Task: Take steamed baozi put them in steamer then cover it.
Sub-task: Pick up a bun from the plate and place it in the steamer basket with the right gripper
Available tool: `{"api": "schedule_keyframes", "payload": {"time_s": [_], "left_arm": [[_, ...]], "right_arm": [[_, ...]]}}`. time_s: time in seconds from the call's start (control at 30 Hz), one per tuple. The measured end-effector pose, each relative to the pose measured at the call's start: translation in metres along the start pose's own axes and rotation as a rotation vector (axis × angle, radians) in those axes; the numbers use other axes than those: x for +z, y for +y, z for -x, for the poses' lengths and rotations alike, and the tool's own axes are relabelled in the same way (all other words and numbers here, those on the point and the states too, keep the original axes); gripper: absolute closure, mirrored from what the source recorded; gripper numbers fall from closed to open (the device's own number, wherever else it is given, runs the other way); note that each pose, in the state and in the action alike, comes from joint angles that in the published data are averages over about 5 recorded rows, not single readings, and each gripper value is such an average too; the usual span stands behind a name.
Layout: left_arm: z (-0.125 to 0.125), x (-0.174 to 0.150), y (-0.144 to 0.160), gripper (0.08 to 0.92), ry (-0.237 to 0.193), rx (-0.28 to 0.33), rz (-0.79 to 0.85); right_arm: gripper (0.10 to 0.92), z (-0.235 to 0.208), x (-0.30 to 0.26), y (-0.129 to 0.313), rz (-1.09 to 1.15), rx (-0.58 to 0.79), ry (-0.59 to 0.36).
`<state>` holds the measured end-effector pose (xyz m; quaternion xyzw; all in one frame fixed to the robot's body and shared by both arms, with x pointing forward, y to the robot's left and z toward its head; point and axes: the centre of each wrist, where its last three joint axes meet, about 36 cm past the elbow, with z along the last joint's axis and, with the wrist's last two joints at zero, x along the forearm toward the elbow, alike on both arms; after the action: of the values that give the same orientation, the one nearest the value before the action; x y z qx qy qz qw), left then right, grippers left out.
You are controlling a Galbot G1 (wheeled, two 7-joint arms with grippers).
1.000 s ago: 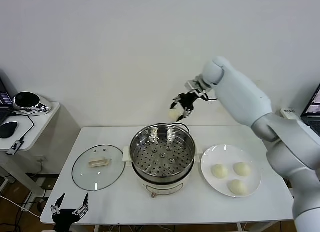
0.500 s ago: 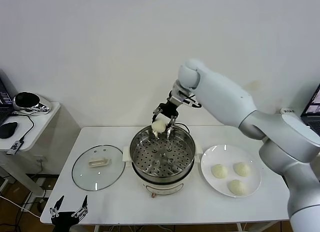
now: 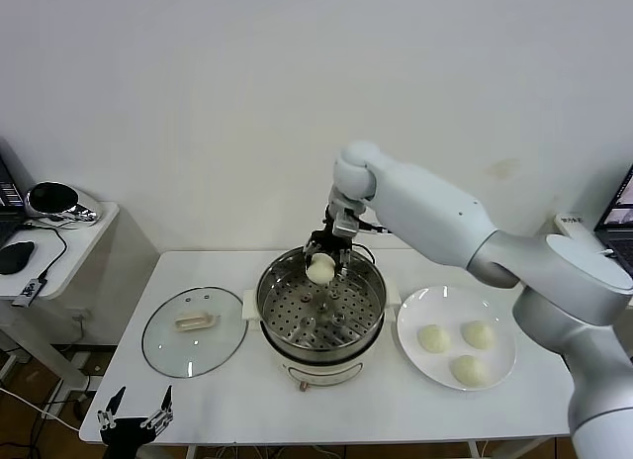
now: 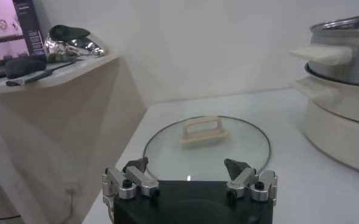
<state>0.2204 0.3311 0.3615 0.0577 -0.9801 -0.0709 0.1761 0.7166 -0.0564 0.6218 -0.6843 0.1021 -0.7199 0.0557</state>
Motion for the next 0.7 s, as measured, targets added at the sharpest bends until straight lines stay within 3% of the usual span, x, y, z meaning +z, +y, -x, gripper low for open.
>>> {"api": "schedule_keyframes", "payload": {"time_s": [0.43,0.7], "left_arm": [[0.004,0.005,-0.002,0.177,0.007,-0.006,-0.014],[0.006,0.010,-0.007,0.177,0.014,-0.004,-0.027]], "right_arm": [[0.409,0.033,0.005,-0.010,0.009,-0.008,0.007],[0.232,0.040,0.007,-0.011,0.024,0.009,-0.002]]}}
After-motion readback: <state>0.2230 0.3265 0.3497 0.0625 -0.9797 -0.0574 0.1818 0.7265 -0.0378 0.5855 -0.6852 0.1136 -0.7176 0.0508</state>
